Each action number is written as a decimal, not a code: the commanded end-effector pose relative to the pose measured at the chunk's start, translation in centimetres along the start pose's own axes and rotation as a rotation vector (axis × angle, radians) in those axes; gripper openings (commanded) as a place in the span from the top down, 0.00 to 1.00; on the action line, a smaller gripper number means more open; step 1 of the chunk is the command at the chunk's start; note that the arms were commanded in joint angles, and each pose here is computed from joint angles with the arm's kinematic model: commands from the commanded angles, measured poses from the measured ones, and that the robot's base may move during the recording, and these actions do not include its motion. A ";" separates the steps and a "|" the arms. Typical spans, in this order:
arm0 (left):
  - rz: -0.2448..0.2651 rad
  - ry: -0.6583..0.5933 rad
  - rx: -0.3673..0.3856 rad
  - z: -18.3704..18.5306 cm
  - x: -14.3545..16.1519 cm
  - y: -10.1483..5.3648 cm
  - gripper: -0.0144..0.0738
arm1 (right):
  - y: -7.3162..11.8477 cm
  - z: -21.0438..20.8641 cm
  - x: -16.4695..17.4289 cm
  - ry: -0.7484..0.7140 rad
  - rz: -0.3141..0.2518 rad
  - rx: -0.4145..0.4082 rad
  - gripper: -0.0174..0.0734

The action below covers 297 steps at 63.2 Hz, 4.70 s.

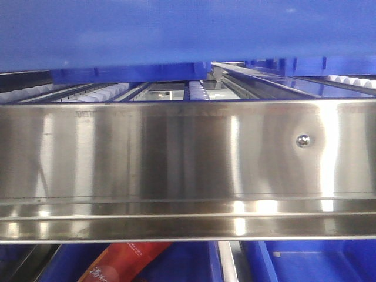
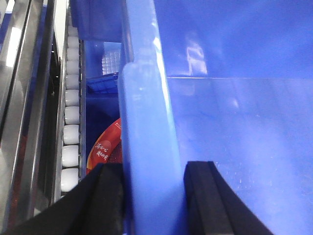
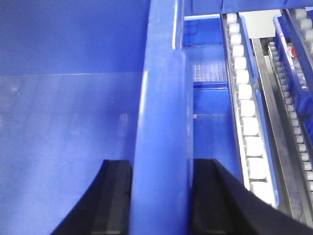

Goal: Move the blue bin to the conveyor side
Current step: 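Pull the held blue bin back out of the shelf toward the robot, then hold the blue bin with both grippers while the base backs away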

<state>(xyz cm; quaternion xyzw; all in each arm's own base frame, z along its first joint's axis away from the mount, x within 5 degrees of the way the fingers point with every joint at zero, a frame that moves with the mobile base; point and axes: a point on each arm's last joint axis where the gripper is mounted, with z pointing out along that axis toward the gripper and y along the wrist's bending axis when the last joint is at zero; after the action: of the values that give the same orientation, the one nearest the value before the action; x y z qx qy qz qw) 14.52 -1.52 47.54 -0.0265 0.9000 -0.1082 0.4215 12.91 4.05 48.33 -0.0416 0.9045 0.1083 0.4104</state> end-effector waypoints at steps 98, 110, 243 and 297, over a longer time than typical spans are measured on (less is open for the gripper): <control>0.028 -0.126 -0.003 -1.1 -0.8 -0.1 0.85 | -0.2 -1.2 -0.8 -0.132 -0.022 0.013 0.90; 0.028 -0.126 -0.003 -1.1 -0.8 -0.1 0.85 | -0.2 -1.2 -0.8 -0.132 -0.022 0.013 0.90; 0.028 -0.124 -0.003 -1.1 -0.8 -0.1 0.85 | -0.2 -1.2 -0.8 -0.132 -0.022 0.013 0.90; 0.028 -0.124 -0.003 -1.1 -0.8 -0.1 0.85 | -0.2 -1.2 -0.8 -0.132 -0.022 0.013 0.90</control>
<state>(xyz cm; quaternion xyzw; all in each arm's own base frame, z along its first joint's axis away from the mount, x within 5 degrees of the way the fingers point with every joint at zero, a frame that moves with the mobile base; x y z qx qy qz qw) 14.30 -1.49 47.62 -0.0256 0.8988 -0.1059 0.4245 12.91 4.05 48.33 -0.0416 0.9045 0.1083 0.4104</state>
